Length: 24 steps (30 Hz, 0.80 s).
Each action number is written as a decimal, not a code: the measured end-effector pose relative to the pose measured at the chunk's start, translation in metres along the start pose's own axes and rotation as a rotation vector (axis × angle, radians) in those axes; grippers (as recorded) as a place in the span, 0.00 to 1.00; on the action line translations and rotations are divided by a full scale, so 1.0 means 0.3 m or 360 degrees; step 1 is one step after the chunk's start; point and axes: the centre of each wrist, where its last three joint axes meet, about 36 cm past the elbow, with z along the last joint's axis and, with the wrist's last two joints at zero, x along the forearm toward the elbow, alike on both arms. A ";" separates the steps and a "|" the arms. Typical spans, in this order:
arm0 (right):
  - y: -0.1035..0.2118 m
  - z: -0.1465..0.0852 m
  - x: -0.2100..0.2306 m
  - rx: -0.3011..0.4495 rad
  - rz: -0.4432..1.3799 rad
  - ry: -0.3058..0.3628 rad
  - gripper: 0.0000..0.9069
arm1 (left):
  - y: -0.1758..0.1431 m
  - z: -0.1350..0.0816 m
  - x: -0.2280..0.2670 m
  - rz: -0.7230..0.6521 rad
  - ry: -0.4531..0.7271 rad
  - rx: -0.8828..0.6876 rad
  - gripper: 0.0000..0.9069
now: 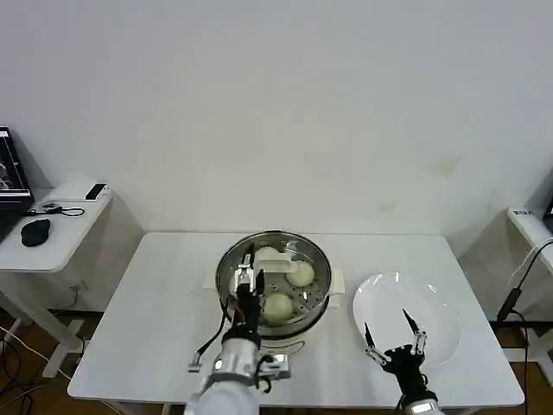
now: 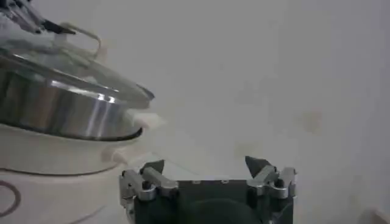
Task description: Take steamed baozi put them in steamer then cover it.
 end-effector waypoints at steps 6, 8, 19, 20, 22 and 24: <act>-0.006 0.008 0.005 -0.0041 -0.0002 0.0004 1.00 | -0.016 0.091 0.063 0.0034 -0.0047 0.0234 1.00; -0.012 0.014 0.005 -0.0069 0.0001 -0.0004 1.00 | -0.031 0.136 0.072 0.0044 -0.0071 0.0357 1.00; -0.001 0.034 0.031 -0.0260 -0.0047 0.0005 1.00 | -0.118 0.421 0.142 -0.0034 -0.0039 0.1260 1.00; 0.000 0.035 0.034 -0.0272 -0.0052 0.0007 1.00 | -0.121 0.438 0.156 -0.0053 -0.0013 0.1332 1.00; 0.001 0.037 0.038 -0.0291 -0.0055 0.0010 1.00 | -0.126 0.468 0.184 -0.0096 0.0033 0.1479 1.00; -0.001 0.039 0.045 -0.0304 -0.0060 0.0019 1.00 | -0.124 0.491 0.212 -0.0143 0.0069 0.1592 1.00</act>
